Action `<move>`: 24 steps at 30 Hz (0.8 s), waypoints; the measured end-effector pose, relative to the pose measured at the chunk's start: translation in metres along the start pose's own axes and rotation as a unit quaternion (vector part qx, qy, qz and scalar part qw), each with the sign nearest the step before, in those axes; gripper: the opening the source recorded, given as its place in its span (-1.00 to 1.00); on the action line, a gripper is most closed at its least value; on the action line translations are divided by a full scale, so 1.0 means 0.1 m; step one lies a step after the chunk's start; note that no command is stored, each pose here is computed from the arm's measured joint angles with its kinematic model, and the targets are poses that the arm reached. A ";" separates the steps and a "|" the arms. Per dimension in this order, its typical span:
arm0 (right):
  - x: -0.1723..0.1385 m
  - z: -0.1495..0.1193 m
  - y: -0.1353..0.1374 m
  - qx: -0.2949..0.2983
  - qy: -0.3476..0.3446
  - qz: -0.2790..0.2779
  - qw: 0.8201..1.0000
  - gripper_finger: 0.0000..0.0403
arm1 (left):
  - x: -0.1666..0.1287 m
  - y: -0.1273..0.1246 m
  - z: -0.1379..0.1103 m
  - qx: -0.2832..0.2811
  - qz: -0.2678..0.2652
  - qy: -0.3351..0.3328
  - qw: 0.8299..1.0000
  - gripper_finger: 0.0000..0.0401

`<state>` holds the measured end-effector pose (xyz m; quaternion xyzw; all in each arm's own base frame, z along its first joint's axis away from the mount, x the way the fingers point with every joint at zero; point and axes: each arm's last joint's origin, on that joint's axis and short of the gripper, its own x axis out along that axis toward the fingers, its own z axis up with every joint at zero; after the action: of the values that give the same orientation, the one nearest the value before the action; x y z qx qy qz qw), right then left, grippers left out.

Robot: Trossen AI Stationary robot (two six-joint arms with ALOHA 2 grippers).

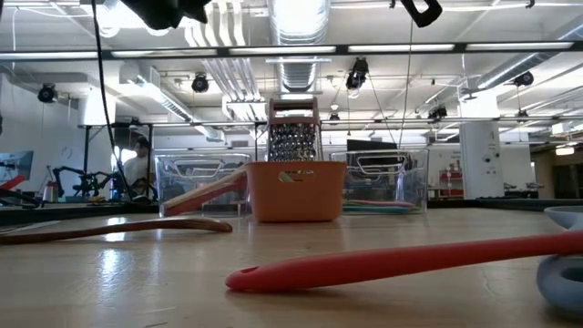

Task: Pick & Place Kitchen Items
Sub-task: Put the black serving spoon into the left transparent bin

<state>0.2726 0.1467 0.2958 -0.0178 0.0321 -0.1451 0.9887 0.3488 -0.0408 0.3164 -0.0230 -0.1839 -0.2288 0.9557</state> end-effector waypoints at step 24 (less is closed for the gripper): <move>-0.01 -0.06 0.01 -0.001 0.018 0.005 1.000 -0.88 | 0.10 0.03 0.03 -0.006 -0.012 0.020 1.000 -0.90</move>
<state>0.2715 0.1483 0.2902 -0.0156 0.0500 -0.1403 0.9887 0.3573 -0.0420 0.3227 -0.0224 -0.1640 -0.2417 0.9561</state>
